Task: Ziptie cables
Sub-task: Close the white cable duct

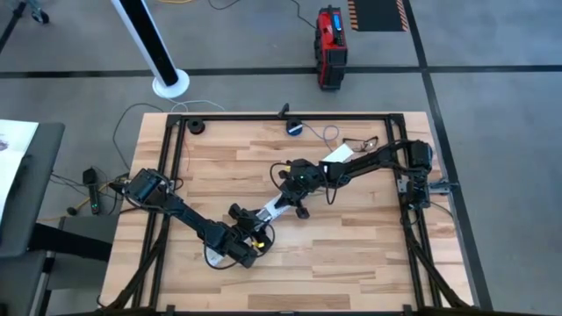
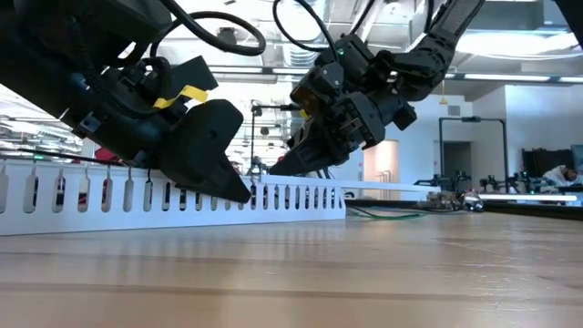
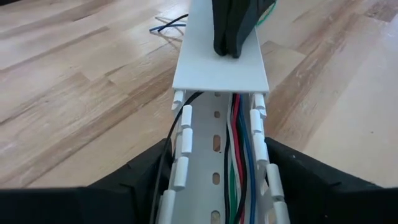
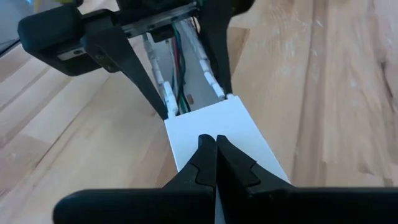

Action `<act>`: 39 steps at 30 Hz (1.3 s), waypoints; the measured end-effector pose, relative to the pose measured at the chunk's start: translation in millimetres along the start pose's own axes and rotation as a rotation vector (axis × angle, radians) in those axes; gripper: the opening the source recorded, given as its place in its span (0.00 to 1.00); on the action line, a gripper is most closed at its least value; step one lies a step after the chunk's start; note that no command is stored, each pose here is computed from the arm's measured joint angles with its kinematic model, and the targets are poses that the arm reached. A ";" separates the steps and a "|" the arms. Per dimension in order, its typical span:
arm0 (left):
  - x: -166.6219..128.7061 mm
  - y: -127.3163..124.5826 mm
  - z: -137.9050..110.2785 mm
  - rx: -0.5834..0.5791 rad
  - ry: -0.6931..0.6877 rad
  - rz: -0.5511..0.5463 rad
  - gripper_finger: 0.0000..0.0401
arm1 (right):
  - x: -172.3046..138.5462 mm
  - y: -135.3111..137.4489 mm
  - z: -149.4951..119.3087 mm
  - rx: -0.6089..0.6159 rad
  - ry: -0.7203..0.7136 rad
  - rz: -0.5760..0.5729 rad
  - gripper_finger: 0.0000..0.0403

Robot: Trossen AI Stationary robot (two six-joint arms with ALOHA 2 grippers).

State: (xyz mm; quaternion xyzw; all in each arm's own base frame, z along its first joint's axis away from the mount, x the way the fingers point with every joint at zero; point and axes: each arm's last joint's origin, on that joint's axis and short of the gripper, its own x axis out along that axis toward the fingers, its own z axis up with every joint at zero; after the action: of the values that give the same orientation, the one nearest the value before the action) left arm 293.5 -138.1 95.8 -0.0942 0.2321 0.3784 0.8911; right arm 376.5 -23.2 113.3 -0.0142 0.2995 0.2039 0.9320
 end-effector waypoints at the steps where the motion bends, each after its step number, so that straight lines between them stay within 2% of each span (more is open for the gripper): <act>1: 0.0 0.0 0.0 0.000 0.000 0.000 0.57 | 1.0 1.4 1.3 -0.006 -0.002 0.003 0.00; 10: 1.9 0.7 1.0 0.015 -0.004 0.008 0.57 | 6.5 7.7 16.8 -0.038 -0.014 0.035 0.00; 21: 9.3 4.7 4.7 0.007 -0.012 0.042 0.58 | 13.9 22.9 18.7 -0.059 -0.002 0.109 0.00; 25: 12.9 5.8 6.5 0.007 -0.004 0.047 0.58 | 15.7 29.6 24.5 -0.105 -0.031 0.116 0.00; 28: 14.8 6.1 7.8 0.021 0.000 0.048 0.58 | 13.4 33.8 29.2 -0.118 -0.019 0.071 0.00; 33: 15.4 6.2 8.0 0.032 0.007 0.045 0.58 | -14.7 36.2 61.5 -0.206 -0.115 -0.007 0.00; 39: 15.4 4.8 8.6 0.039 0.010 0.032 0.58 | -26.0 12.5 56.6 -0.191 -0.094 -0.071 0.00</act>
State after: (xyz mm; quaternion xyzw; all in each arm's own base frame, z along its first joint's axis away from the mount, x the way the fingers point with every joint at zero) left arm 302.3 -122.1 95.8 -0.0749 0.2454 0.3875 0.8855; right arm 383.8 -13.0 175.6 -0.1039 0.2339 0.1986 0.9461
